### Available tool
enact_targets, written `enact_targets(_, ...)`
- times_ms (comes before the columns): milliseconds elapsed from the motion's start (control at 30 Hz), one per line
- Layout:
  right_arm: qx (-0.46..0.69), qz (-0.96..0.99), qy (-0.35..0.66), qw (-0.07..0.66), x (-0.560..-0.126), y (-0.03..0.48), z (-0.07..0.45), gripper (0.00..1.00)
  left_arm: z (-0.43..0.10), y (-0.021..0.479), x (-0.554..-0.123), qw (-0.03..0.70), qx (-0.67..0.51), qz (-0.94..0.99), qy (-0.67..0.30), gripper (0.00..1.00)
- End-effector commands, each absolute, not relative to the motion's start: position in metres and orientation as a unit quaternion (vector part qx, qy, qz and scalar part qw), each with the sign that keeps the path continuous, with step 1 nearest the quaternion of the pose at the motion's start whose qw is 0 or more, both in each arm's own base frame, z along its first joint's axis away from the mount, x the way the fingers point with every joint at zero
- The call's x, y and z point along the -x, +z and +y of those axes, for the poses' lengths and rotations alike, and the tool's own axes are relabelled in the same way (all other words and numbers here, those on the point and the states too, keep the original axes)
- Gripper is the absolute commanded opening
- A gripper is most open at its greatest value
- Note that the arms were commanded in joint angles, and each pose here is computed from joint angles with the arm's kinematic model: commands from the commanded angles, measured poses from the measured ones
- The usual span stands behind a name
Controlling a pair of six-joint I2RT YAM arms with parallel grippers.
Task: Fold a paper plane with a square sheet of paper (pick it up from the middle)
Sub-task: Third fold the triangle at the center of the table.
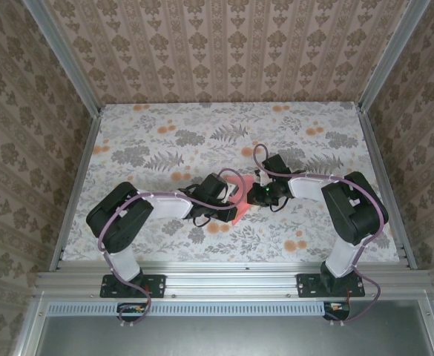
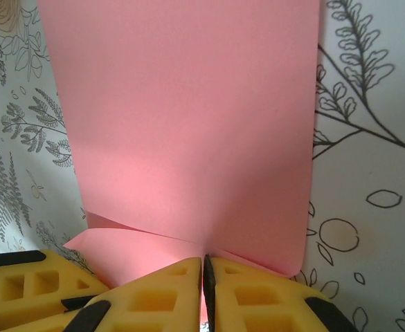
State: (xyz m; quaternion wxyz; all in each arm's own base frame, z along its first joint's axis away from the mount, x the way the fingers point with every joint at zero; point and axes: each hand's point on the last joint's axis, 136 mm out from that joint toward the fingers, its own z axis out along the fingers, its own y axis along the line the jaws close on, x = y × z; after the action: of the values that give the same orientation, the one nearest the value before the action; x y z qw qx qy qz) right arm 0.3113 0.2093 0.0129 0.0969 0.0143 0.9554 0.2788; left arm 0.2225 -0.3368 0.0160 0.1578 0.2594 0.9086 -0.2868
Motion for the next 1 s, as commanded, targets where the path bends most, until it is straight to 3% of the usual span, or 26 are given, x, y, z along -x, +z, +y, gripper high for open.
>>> enact_targets(0, -0.034, 0.970, 0.213, 0.111, -0.320, 0.003, 0.179, 0.14, -0.277, -0.046, -0.190, 0.065, -0.258, 0.949, -0.168, 0.13)
enact_targets(300, -0.008, 0.942, 0.318, 0.105, -0.305, 0.021, 0.225, 0.15, -0.276, -0.048, -0.189, 0.062, -0.259, 0.950, -0.166, 0.13)
enact_targets(967, -0.021, 0.943, 0.318, 0.094, -0.266, 0.015, 0.240, 0.14, -0.276, -0.053, -0.186, 0.053, -0.259, 0.950, -0.168, 0.13)
